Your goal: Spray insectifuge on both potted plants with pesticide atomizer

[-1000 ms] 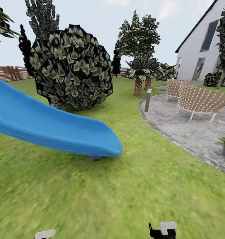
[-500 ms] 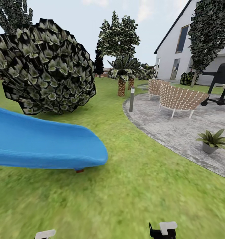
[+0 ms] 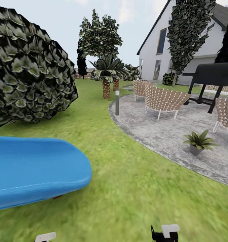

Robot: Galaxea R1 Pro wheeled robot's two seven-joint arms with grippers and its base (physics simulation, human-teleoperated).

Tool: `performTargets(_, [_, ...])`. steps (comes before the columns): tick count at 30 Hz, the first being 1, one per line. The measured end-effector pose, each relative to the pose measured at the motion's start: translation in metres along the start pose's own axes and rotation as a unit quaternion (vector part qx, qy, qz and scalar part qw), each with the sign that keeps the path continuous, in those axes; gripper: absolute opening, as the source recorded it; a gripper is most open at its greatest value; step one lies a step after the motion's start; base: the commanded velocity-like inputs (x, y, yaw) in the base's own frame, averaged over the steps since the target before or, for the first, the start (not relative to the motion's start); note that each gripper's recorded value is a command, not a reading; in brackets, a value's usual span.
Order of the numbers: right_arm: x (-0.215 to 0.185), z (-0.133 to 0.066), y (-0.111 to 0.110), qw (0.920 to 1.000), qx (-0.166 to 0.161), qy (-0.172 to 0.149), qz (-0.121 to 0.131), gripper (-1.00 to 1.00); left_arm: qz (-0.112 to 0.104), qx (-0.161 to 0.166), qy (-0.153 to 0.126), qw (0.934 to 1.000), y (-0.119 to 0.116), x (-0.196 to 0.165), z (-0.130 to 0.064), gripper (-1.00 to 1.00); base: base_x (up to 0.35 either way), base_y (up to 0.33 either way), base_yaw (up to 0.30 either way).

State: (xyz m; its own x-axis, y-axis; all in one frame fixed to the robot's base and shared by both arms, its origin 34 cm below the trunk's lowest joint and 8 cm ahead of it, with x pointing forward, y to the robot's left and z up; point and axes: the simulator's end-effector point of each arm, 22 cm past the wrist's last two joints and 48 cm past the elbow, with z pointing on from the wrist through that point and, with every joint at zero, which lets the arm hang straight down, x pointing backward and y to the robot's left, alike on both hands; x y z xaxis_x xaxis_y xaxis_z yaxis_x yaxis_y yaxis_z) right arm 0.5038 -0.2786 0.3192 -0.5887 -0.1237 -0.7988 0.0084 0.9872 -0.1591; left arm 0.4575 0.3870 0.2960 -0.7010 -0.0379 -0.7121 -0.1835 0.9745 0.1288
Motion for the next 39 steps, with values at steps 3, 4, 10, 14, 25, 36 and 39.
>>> performTargets(3, [0.0, 0.0, 0.0, 1.0, 0.0, 0.0, 0.0, 1.0, 0.0, 0.0, 0.0, 1.0, -0.0002, -0.0002, 0.0001, -1.0, 0.696, -0.054, -0.3])
performTargets(4, [0.0, 0.0, 0.0, 1.0, 0.0, 0.0, 0.0, 1.0, 0.0, 0.0, 0.0, 1.0, -0.0003, -0.0003, 0.0001, -1.0, 0.684, -0.223, -0.3])
performTargets(10, [0.0, 0.0001, -0.0001, 1.0, 0.0, 0.0, 0.0, 1.0, 0.001, 0.0, 0.001, 1.0, -0.0004, 0.0001, 0.0003, -1.0, 0.564, -0.409, -0.3])
performTargets(14, [0.0, 0.0001, -0.0002, 1.0, 0.0, 0.0, 0.0, 1.0, 0.001, 0.0, 0.0, 1.0, -0.0003, 0.0, 0.0003, -1.0, 0.474, -0.496, -0.3])
performTargets(25, [0.0, 0.0, -0.0001, 1.0, 0.0, 0.0, 0.0, 1.0, -0.001, 0.0, -0.002, 1.0, 0.0, -0.0009, 0.0001, -1.0, 0.63, -0.273, -0.3])
performTargets(36, [0.0, 0.0, 0.0, 1.0, 0.0, 0.0, 0.0, 1.0, -0.001, 0.0, -0.002, 1.0, -0.0001, -0.0014, 0.0002, -1.0, 0.694, -0.008, -0.3])
performTargets(39, [0.0, 0.0, 0.0, 1.0, 0.0, 0.0, 0.0, 1.0, -0.001, 0.0, -0.002, 1.0, -0.0001, -0.0014, 0.0002, -1.0, 0.694, 0.0, -0.3])
